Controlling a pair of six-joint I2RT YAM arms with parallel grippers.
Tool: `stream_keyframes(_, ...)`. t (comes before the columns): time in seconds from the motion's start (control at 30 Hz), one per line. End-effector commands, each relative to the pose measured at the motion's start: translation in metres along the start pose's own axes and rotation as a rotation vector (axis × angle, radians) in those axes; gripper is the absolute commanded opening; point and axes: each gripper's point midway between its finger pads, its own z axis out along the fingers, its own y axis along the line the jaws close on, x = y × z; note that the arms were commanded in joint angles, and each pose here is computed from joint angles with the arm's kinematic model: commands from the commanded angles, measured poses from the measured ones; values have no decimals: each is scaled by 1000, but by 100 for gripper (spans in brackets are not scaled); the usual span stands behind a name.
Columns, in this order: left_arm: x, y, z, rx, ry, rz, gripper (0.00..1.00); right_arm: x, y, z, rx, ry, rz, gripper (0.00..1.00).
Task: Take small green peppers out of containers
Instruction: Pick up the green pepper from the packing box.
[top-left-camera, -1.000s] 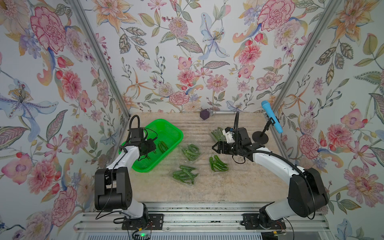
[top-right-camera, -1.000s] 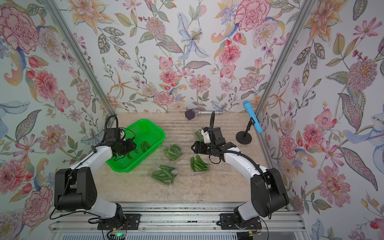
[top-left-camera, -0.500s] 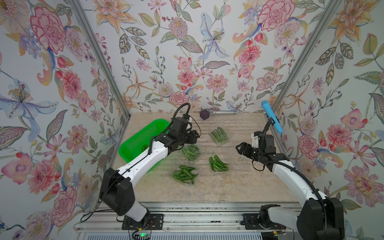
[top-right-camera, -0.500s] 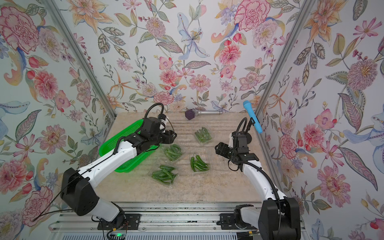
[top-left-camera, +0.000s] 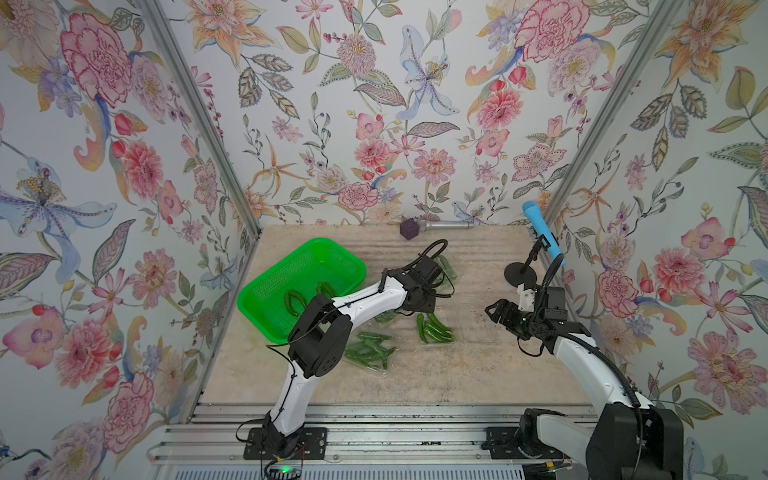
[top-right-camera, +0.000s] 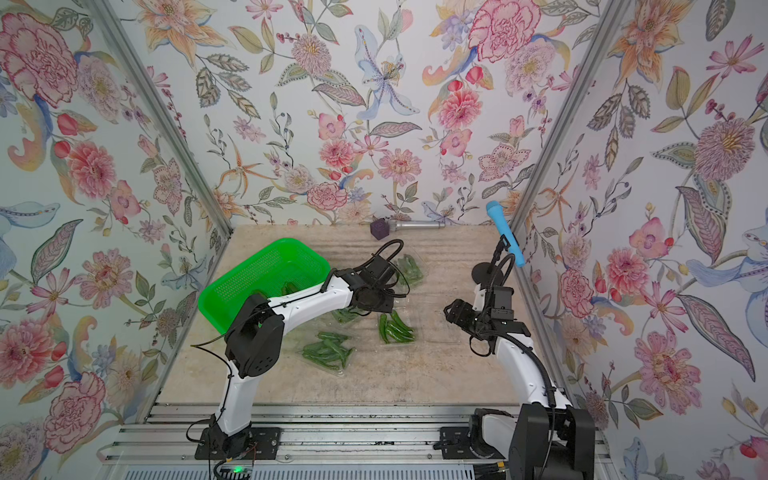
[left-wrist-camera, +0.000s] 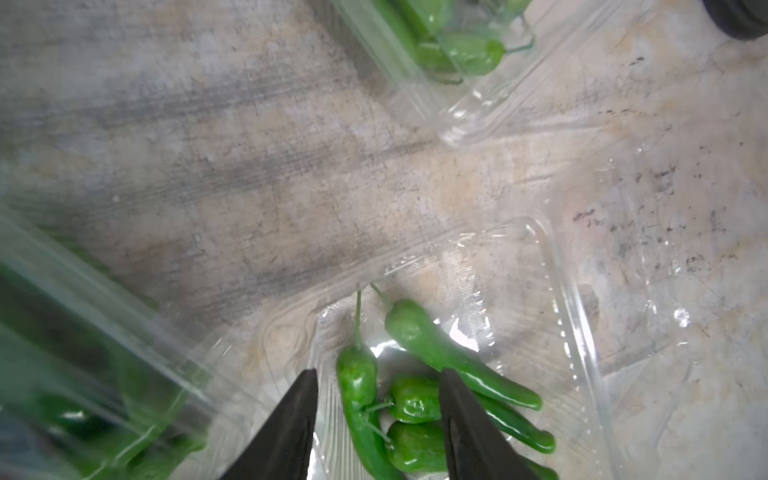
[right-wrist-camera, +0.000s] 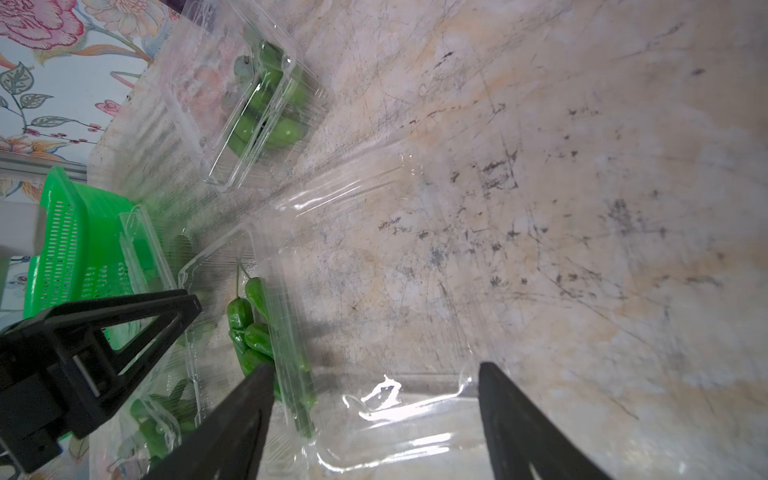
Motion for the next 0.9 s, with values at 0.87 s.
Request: stream_keyframes(0.87, 27, -26, 34, -43, 57, -51, 52, 10, 5, -3, -91, 43, -46, 80)
